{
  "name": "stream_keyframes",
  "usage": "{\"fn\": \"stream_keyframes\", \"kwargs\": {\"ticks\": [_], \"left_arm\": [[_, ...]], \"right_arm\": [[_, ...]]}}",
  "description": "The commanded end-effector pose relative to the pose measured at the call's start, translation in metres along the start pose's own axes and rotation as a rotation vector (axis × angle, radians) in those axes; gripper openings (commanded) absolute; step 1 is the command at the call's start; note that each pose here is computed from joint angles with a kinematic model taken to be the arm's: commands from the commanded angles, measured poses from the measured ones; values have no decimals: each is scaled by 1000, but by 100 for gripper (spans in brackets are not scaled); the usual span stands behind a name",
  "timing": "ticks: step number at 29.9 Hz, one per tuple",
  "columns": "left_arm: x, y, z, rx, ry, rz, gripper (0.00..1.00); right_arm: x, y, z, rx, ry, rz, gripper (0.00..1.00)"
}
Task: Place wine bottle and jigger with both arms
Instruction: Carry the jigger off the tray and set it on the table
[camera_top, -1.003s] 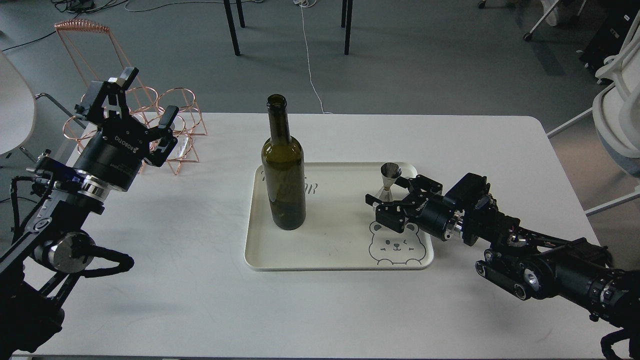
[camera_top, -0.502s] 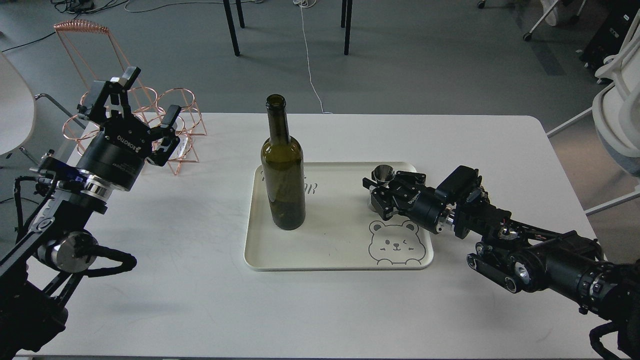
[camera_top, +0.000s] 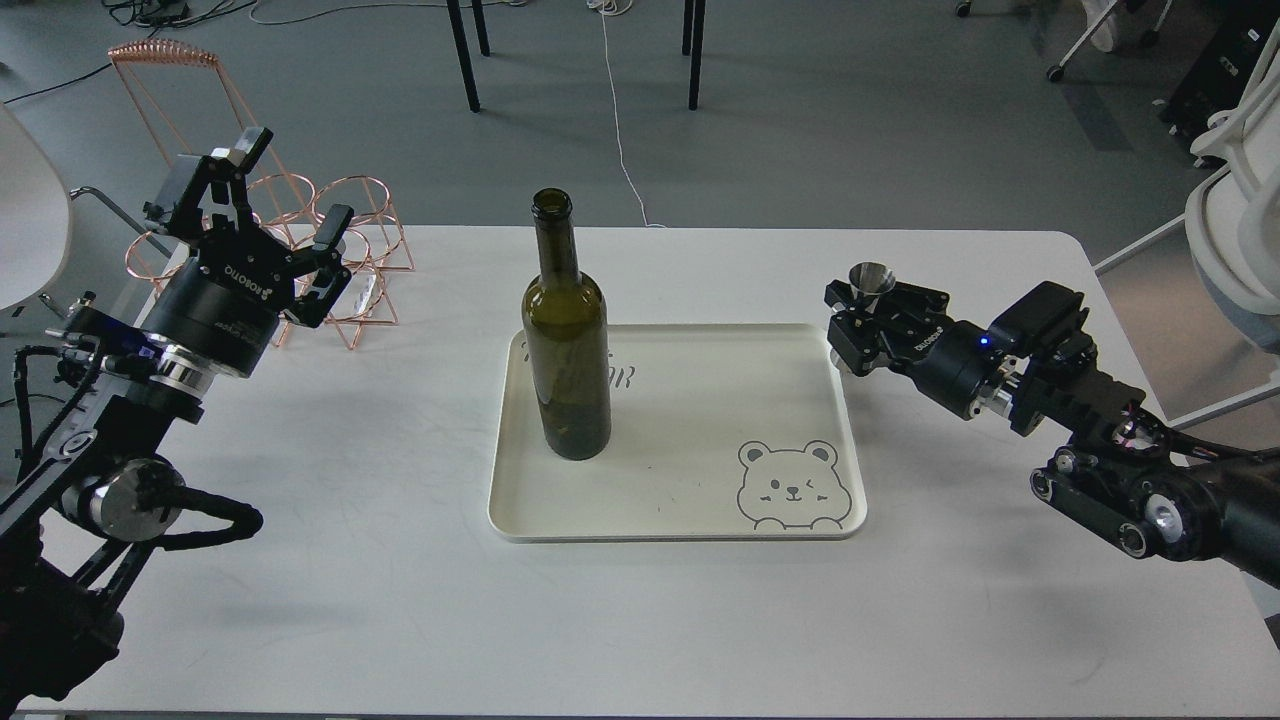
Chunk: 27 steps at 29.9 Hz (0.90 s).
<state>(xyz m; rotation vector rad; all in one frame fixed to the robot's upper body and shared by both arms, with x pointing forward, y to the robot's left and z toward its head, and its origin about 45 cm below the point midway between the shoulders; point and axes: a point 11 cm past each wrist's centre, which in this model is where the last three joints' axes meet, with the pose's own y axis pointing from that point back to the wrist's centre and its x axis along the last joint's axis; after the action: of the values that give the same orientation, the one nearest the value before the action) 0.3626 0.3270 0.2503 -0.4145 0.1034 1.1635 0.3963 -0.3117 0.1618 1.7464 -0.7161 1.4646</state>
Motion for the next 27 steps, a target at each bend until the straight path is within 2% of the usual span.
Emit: {"fn": "stream_keyframes", "kwargs": {"ticks": [1, 5, 15, 23, 27], "left_arm": [[0, 0, 0, 0, 0, -1, 98], [-3, -1, 1, -4, 3, -9, 98], [-7, -2, 4, -12, 4, -24, 98], [-7, -3, 5, -13, 1, -25, 98], [-6, -3, 6, -13, -1, -25, 98]], "right_arm": [[-3, 35, 31, -88, 6, -25, 12], [-19, 63, 47, -163, -35, -56, 12], [-47, 89, 62, -264, -84, -99, 12], [-58, 79, 57, -270, -95, -105, 15], [-62, 73, 53, -266, -103, -104, 19]]}}
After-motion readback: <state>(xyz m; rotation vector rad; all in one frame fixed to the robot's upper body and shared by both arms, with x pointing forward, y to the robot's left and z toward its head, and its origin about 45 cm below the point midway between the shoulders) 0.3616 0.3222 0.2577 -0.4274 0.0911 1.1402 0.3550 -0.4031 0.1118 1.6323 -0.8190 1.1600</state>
